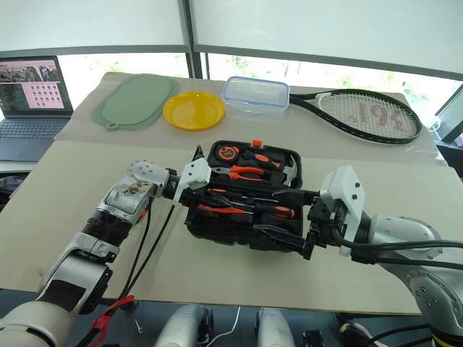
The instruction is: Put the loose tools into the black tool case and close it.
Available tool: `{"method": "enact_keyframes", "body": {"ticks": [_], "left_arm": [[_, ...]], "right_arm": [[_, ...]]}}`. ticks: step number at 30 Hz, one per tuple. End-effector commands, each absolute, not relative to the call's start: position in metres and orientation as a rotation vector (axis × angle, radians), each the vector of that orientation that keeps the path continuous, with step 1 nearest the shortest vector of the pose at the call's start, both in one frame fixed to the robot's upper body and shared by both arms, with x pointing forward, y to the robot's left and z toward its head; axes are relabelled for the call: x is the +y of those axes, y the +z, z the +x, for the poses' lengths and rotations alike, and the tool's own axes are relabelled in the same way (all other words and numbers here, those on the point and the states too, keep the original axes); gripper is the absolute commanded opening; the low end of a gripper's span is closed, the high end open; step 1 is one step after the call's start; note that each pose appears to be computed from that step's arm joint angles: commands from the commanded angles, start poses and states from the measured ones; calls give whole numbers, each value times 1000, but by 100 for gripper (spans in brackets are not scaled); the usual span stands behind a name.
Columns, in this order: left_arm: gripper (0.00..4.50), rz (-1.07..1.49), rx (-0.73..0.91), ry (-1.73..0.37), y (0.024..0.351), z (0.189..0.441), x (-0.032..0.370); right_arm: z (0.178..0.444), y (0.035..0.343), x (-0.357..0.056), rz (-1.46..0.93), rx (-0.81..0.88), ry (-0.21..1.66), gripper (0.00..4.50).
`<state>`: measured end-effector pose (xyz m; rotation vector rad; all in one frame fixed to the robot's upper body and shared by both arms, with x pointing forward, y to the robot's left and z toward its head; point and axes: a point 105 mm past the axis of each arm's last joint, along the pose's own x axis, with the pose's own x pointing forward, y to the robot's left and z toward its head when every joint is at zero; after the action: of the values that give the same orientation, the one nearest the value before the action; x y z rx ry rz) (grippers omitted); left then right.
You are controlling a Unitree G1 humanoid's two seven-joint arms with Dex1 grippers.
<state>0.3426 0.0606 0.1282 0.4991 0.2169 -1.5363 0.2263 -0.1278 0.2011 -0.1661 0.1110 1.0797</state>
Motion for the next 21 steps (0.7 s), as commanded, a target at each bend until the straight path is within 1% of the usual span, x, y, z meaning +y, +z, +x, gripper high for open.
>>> {"method": "enact_keyframes", "body": {"ticks": [1,9,16,18,20,21], "left_arm": [[1,510,180,-1533,130,345,62],[1,594,234,-1529,103,347,67],[1,588,233,-1520,97,348,66],[1,571,208,-1508,105,349,66],[1,530,159,-1474,126,352,69],[1,496,134,-1442,141,354,74]], "right_arm": [[222,208,-124,-173,93,1101,450],[222,210,-124,-157,93,1105,450],[222,211,-123,-149,88,1108,450],[223,210,-122,-149,89,1111,450],[224,210,-122,-151,89,1118,450],[225,210,-121,-155,88,1123,450]]}}
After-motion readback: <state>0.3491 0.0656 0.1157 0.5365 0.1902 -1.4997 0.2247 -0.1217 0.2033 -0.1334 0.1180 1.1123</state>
